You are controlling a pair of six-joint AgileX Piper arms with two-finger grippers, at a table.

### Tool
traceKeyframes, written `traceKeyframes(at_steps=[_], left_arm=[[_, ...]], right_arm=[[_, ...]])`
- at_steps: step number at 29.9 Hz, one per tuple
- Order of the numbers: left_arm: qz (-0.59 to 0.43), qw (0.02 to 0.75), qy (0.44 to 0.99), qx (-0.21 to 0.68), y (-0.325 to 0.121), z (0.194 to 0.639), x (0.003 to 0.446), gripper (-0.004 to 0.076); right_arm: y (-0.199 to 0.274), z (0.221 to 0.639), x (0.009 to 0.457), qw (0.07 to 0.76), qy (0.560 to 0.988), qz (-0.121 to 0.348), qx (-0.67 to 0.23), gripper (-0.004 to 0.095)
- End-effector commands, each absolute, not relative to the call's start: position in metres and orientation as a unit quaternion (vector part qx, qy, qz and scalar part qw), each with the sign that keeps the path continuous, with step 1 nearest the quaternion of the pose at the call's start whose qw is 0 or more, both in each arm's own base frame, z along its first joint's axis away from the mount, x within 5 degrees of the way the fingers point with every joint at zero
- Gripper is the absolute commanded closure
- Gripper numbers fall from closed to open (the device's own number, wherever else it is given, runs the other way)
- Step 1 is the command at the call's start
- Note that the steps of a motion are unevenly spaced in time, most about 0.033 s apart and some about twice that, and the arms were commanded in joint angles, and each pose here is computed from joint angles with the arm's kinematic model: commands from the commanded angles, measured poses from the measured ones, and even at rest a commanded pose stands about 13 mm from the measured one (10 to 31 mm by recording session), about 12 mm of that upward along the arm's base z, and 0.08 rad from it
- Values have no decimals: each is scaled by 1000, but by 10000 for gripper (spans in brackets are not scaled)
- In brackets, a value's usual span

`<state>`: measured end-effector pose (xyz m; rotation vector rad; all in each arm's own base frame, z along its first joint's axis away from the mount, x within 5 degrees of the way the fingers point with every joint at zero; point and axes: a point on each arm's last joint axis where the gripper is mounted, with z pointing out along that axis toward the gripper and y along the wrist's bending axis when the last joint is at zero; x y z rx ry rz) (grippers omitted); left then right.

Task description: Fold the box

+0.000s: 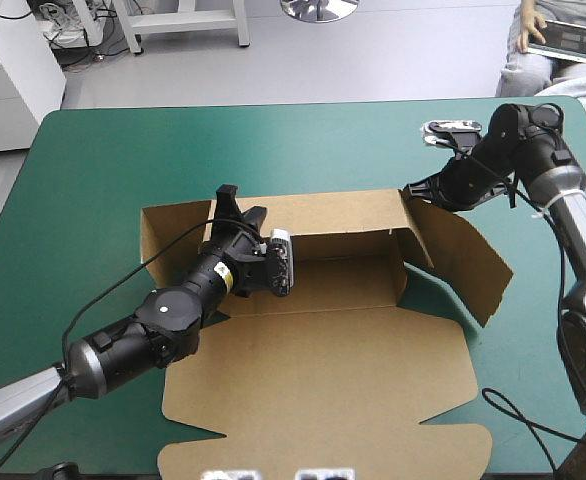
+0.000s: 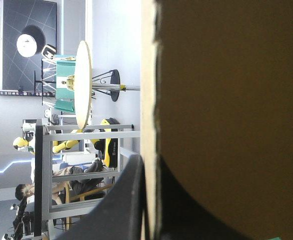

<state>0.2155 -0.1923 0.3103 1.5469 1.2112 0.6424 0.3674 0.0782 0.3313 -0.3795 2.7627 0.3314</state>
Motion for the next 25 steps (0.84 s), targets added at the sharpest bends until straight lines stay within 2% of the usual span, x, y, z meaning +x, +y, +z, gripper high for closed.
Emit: traceKeyframes(at_steps=[1, 7, 15, 25], left_arm=[[286, 529, 510, 615, -185, 328, 215, 734], [293, 526, 514, 611, -184, 327, 216, 734], [295, 525, 514, 610, -183, 327, 216, 734], [291, 515, 516, 619, -188, 319, 220, 734]], right_arm=[[75, 361, 345, 196, 961, 138, -137, 927], [86, 352, 330, 173, 951, 208, -150, 927], [83, 356, 301, 182, 942, 213, -185, 927], [83, 340, 267, 304, 897, 230, -223, 927]])
